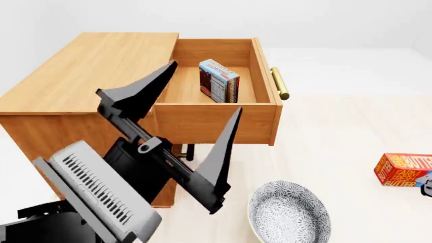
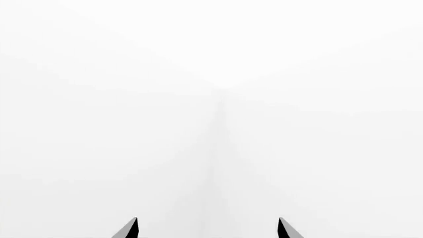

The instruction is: Put the chocolate pudding in the top drawer of the cabinet and close it.

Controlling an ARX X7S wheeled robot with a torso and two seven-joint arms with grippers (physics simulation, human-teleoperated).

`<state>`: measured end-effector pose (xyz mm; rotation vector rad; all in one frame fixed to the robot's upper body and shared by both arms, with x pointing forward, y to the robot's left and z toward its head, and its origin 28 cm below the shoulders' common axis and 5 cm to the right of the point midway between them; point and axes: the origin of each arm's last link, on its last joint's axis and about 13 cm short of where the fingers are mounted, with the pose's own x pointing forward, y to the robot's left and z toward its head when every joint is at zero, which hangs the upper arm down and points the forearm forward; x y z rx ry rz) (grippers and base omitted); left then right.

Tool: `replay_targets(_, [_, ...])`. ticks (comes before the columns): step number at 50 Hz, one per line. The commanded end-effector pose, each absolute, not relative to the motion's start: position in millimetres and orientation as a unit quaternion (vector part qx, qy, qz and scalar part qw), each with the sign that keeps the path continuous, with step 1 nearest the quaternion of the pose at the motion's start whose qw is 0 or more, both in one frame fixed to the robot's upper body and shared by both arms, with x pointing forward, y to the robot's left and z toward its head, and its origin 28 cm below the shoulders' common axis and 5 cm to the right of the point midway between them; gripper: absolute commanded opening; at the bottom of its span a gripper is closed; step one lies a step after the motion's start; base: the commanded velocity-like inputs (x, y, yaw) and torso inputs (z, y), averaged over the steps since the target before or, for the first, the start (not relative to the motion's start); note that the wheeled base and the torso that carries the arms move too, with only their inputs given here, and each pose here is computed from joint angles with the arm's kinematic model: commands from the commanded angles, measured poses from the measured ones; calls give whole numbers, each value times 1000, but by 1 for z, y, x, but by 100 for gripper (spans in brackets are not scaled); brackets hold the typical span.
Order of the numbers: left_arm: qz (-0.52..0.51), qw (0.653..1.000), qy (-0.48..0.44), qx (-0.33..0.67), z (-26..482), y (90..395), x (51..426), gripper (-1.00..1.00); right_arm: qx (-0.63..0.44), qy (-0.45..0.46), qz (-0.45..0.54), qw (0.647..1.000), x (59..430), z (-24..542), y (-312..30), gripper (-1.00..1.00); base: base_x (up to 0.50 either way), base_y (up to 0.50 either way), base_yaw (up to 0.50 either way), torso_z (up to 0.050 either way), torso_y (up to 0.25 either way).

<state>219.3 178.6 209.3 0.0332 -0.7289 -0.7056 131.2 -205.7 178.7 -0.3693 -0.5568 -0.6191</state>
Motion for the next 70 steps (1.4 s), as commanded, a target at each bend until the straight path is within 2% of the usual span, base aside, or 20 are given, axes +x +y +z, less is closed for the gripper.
replay_targets(1, [-373,860,-347,36,246,114,210,100,-178,-266,-296,900,131,172,-206,100,0,0,0,0,0])
replay_targets(12, [-400,851,-339,39,246,99,196,100,-177,-262,-290,903,133,175,-205,100,0,0,0,0,0])
replay_targets(25, [-432,843,-317,47,252,77,198,100,-179,-262,-287,904,135,174,-203,100,0,0,0,0,0])
replay_targets(49, [-451,854,-249,68,260,27,240,100,-174,-259,-291,904,132,170,-206,100,0,0,0,0,0])
replay_targets(70, [-453,862,-212,81,245,5,262,100,-169,-255,-290,907,128,158,-210,100,0,0,0,0,0])
